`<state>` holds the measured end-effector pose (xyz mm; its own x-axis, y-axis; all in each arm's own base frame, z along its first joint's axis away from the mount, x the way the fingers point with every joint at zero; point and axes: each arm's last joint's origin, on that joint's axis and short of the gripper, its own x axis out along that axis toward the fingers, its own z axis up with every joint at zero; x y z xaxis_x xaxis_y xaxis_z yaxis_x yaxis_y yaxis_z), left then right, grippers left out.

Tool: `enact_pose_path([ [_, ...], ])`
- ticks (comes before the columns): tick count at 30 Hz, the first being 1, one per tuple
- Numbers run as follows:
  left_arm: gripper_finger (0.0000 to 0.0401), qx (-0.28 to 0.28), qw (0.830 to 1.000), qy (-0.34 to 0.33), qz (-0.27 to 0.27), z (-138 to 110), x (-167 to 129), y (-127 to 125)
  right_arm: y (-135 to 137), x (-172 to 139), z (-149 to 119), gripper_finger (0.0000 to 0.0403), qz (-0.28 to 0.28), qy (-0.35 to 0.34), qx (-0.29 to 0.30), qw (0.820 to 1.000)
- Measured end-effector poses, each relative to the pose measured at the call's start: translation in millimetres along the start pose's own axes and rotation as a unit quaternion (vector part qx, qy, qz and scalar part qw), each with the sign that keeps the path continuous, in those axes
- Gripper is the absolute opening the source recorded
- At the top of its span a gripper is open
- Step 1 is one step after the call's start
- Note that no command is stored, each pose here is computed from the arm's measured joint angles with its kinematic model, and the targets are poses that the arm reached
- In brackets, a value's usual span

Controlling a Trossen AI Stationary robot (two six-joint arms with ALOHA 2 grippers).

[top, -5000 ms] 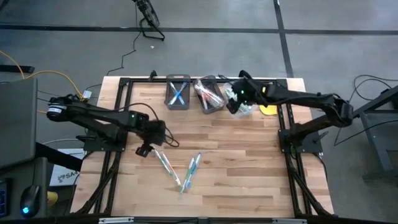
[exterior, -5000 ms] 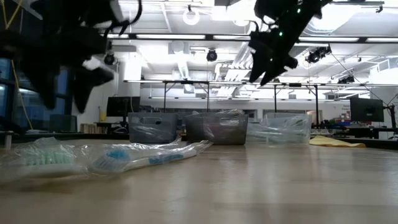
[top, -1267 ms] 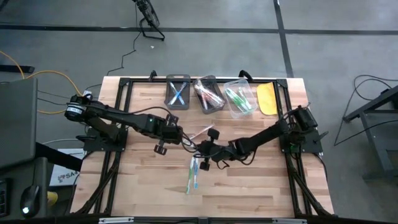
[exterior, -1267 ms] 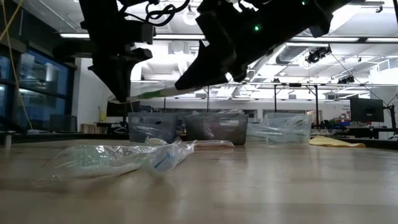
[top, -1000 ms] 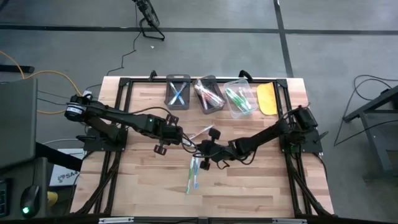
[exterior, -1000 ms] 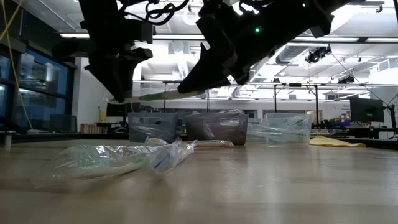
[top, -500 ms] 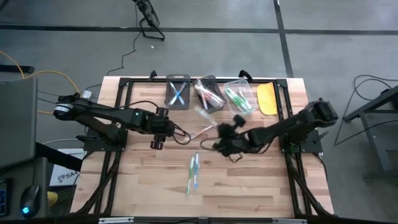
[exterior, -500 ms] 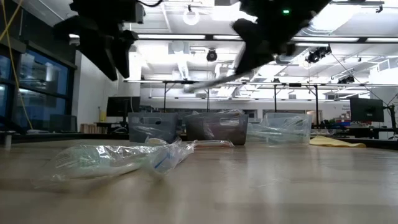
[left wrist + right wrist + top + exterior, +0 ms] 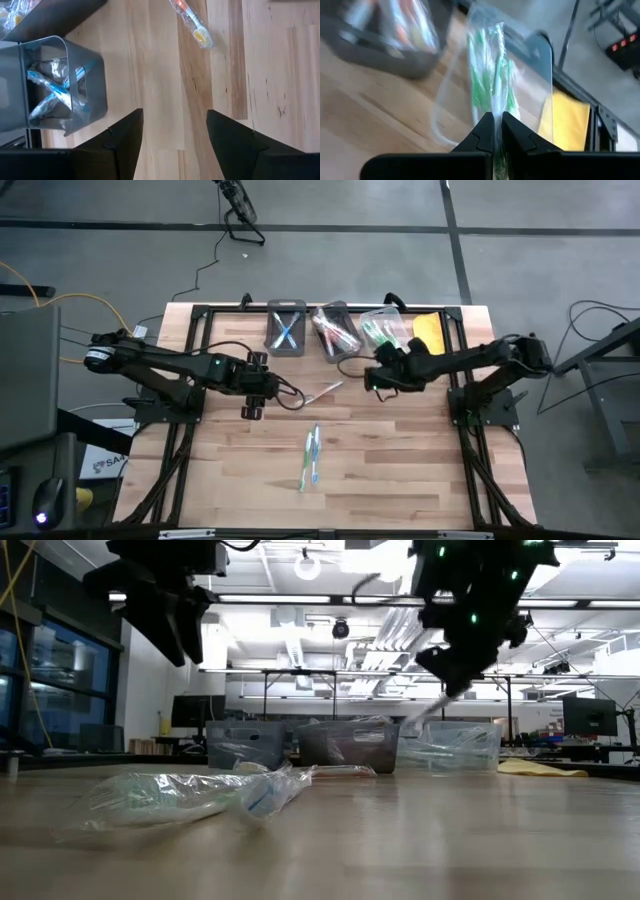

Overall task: Pick & Place Toothbrushes
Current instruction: Put the green toothbrush into the transparent bin, then put the orange toothbrush into the right black bin

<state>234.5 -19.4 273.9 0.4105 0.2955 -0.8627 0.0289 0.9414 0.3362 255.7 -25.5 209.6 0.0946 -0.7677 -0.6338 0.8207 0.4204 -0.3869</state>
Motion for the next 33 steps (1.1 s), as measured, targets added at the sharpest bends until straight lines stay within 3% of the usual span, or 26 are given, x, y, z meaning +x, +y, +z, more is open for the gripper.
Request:
enact_pose_path([
  [7,0.0212,-0.001,1.0,0.002,0.0,-0.4,0.1,-0.1,-7.7,34.3,6.6,0.0008,0.032,0.038,-0.019,0.999],
  [13,0.0212,-0.001,1.0,0.002,0.0,-0.5,0.1,-0.1,-13.3,49.4,21.4,0.0008,0.056,0.028,-0.019,0.998],
  [19,0.0212,-0.001,1.0,0.002,0.0,-0.5,0.2,-0.1,-25.0,64.9,27.6,0.001,0.086,0.06,-0.016,0.994],
  [33,0.0212,-0.001,1.0,0.005,-0.001,-1.0,0.3,-0.2,-33.4,71.9,28.6,0.0154,0.065,0.069,-0.018,0.995],
])
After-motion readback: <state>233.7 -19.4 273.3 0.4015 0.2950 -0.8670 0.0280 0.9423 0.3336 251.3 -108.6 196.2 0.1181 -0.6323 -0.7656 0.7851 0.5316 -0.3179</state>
